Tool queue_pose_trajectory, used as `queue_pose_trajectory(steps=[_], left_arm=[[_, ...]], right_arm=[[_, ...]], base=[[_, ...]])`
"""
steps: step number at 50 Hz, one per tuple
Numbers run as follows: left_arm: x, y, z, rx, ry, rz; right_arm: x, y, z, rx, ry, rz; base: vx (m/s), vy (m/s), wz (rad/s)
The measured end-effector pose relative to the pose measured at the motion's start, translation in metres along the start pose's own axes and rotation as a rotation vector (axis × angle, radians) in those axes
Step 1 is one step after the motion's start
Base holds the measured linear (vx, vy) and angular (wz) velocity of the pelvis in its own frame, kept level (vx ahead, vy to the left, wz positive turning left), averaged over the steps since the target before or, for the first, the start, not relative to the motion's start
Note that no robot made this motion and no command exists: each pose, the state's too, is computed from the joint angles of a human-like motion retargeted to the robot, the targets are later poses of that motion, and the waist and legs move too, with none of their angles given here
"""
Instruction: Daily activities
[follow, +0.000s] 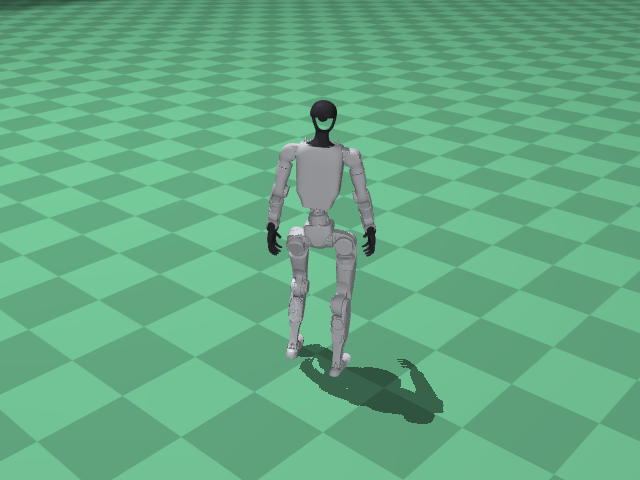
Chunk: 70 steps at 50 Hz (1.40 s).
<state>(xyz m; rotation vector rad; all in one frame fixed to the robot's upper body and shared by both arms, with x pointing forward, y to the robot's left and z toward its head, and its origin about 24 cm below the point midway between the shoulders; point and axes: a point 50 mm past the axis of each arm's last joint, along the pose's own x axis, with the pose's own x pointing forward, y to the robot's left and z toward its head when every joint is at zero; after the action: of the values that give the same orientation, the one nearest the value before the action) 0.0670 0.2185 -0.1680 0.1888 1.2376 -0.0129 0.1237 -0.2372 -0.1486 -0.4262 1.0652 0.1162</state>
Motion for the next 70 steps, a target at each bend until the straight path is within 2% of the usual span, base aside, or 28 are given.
queue_pose_trajectory(steps=[10,20,28,38,48,60,70], left_arm=[[0.001,0.004,0.01,0.069,-0.025,-0.014],[0.003,0.022,0.054,0.13,-0.162,0.048],[-0.003,0.007,0.099,0.16,-0.364,0.035],[-0.036,-0.029,0.17,0.277,-0.731,-0.105],[-0.072,-0.04,0.184,0.409,-0.898,-0.265],[-0.095,-0.021,0.185,0.508,-0.97,-0.247],[-0.113,-0.011,0.198,0.395,-1.068,-0.179]], right_arm=[[0.0,-0.012,0.011,-0.005,-0.051,-0.043],[0.004,-0.007,0.028,-0.012,-0.09,-0.024],[0.004,0.002,0.045,-0.073,-0.162,0.022],[0.001,-0.018,0.095,-0.161,-0.333,0.01],[-0.004,-0.04,0.107,-0.147,-0.359,0.0],[-0.019,-0.015,0.105,-0.057,-0.465,0.136],[-0.044,0.011,0.126,-0.092,-0.631,0.209]], base=[[0.0,0.06,-0.02],[-0.03,-0.08,0.16],[-0.14,-0.18,0.08],[-0.24,-0.11,0.1],[-0.26,0.06,-0.21],[-0.31,0.19,-0.03],[-0.27,0.14,-0.22]])
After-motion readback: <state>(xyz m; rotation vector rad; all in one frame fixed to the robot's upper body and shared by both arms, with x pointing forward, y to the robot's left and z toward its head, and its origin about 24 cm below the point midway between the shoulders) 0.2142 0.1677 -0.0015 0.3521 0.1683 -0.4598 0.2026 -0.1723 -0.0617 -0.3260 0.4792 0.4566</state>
